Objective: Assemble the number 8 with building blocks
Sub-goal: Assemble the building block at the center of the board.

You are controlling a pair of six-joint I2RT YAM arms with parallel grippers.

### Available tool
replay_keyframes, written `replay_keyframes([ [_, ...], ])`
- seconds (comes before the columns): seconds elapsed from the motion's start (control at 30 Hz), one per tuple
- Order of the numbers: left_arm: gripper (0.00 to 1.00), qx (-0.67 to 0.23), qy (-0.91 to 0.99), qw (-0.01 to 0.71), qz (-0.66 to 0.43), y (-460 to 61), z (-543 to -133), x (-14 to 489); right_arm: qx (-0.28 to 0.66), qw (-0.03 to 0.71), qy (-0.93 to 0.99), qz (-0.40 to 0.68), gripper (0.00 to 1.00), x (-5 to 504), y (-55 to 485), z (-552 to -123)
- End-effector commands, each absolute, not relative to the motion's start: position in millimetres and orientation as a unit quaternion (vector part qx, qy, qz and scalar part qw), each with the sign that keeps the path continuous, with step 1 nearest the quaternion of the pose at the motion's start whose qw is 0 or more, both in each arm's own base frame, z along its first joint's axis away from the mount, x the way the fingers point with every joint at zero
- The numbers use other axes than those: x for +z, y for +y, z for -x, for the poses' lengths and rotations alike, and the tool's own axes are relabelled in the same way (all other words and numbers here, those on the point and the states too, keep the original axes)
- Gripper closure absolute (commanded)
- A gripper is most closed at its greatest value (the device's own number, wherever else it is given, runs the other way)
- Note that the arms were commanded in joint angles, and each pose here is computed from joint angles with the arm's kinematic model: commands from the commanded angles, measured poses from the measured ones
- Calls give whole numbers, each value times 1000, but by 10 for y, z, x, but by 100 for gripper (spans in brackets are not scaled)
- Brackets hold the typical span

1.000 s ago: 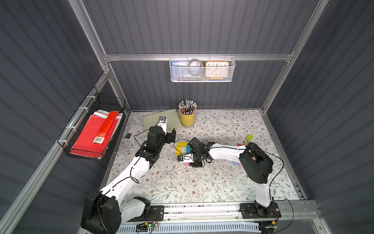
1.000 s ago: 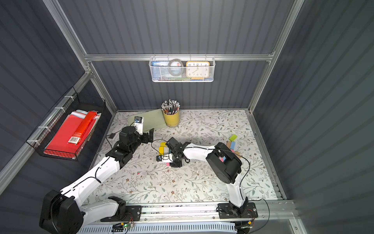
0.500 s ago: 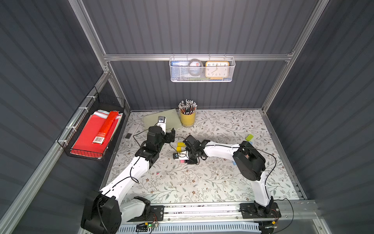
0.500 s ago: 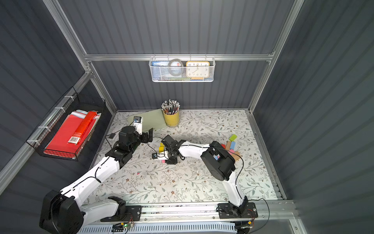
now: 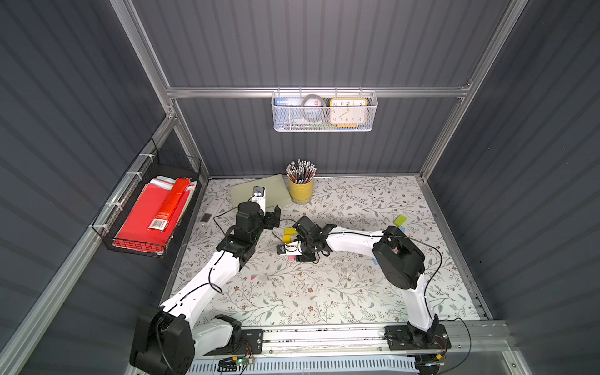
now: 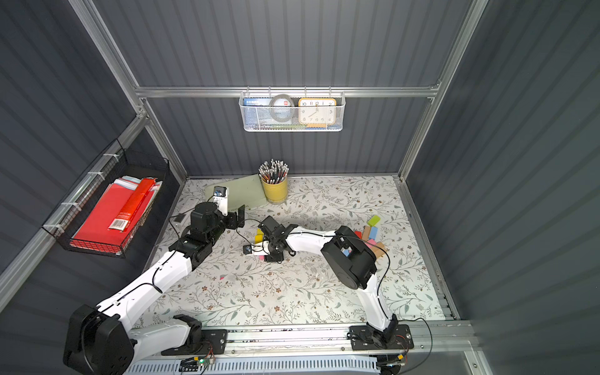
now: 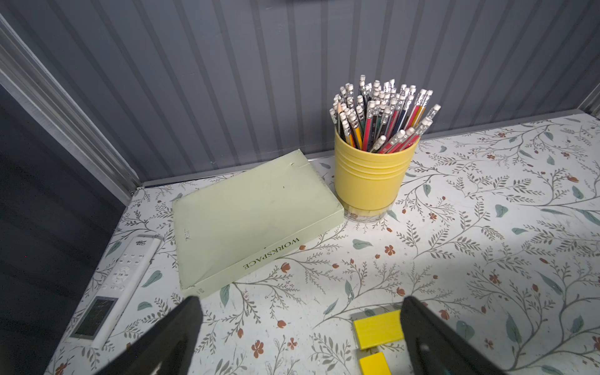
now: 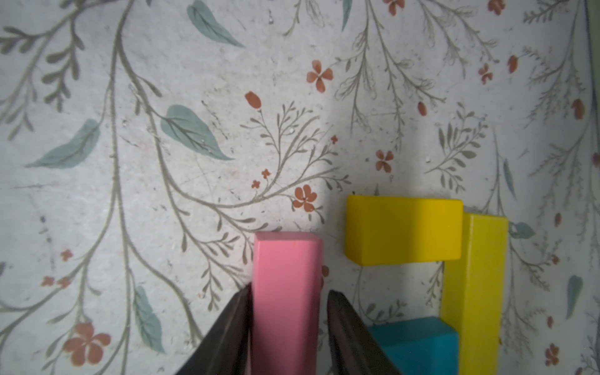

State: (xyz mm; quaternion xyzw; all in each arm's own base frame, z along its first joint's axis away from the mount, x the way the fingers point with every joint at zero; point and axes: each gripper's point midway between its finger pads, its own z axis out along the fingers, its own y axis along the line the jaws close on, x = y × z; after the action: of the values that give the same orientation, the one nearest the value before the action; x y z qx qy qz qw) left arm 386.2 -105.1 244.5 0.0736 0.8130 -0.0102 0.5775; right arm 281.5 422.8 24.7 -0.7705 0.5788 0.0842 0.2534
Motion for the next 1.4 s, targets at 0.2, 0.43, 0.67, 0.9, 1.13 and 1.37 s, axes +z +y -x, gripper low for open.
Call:
replay_keyframes([
  [0.2,1,5,812,581,-56,-939,-3807,2448,60,251,564,785,56,113,4217,-2846],
  [0.43,1,8,810,584,-53,-923,-3800,2467,52,253,565,784,57,97,4216,-2887],
  [0.67,1,11,810,584,-51,-908,-3793,2464,54,257,572,777,57,81,4241,-2911],
  [0.9,1,12,810,584,-51,-906,-3792,2467,54,261,569,778,56,92,4251,-2915],
  [1.13,1,14,809,586,-47,-886,-3785,2479,77,313,569,756,46,438,4374,-2932],
  [1.37,1,11,805,592,-42,-877,-3773,2517,115,404,586,693,39,1252,4257,-2848],
])
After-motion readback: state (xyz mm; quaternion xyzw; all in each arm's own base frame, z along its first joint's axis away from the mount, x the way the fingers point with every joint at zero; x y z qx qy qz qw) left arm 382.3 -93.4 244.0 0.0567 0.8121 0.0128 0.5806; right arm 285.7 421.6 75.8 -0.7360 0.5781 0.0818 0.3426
